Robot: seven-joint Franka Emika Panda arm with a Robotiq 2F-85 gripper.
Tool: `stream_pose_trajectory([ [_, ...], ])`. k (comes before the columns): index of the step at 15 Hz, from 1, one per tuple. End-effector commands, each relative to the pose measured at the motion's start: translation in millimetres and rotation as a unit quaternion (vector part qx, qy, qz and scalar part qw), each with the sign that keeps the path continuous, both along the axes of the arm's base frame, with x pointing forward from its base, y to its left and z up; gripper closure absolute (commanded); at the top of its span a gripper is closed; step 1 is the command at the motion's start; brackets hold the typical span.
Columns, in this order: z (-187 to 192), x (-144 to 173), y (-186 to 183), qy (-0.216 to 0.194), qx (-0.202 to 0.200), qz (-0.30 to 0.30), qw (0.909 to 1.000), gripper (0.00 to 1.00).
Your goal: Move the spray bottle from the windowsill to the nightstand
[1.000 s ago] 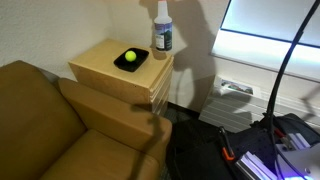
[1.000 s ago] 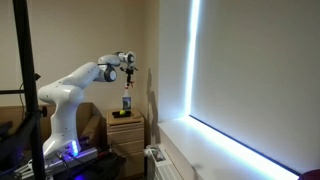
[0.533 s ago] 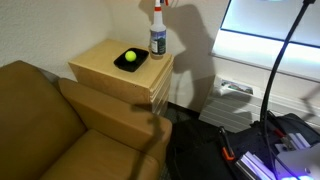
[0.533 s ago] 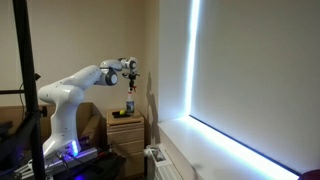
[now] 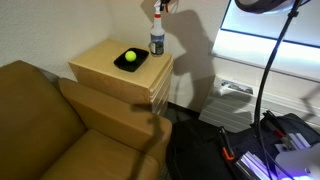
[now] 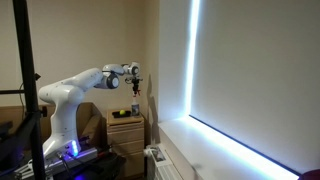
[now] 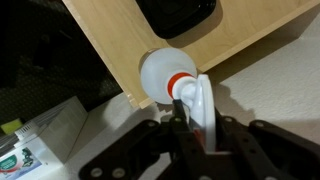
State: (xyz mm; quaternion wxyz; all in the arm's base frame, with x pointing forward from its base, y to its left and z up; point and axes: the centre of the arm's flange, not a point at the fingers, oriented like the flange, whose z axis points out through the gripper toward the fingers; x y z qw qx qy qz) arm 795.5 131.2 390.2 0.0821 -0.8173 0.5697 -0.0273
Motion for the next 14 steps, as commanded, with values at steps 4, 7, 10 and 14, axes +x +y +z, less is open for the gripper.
stream_pose_trajectory([
  [4, 0, -12, -20, 0.004, 0.022, -0.049, 0.9986, 0.94],
  [7, -7, -14, -26, 0.012, 0.043, -0.059, 0.9972, 0.94],
  [10, -16, -16, -28, 0.031, 0.069, -0.068, 0.9949, 0.94],
  [14, -24, -21, -26, 0.031, 0.066, -0.062, 0.9954, 0.94],
])
